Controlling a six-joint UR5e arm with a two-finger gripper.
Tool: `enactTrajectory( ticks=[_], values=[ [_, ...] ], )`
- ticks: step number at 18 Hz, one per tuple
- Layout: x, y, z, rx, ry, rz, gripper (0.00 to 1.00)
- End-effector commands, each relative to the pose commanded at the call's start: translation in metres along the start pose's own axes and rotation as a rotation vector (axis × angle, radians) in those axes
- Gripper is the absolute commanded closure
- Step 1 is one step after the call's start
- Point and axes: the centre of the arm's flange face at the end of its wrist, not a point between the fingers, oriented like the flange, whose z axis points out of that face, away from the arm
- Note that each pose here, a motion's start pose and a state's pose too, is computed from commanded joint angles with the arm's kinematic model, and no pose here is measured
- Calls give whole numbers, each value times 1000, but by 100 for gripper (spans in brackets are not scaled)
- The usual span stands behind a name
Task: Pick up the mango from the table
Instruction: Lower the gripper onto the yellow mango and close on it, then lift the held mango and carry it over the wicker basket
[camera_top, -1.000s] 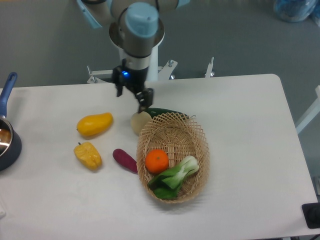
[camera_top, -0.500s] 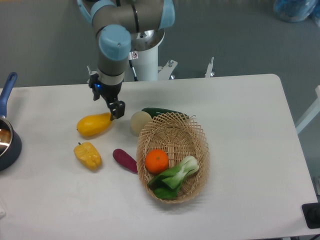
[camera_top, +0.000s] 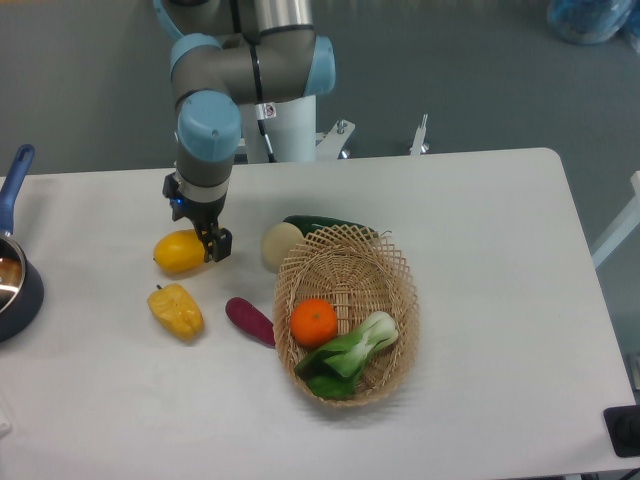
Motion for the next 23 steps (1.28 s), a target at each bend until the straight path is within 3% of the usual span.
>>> enactTrajectory(
  ticks=[9, 10, 14, 16, 18, 23],
  values=[
    [14, -13, 32, -41, 16, 2, 0],
    [15, -16, 33, -37, 9, 4, 6],
    [15, -17, 33, -35, 6, 6, 62],
    [16, -17, 31, -32, 2, 5, 83],
    [15, -17, 26, -26, -7, 6, 90],
    [12, -18, -14, -5, -91, -27, 89]
  ],
)
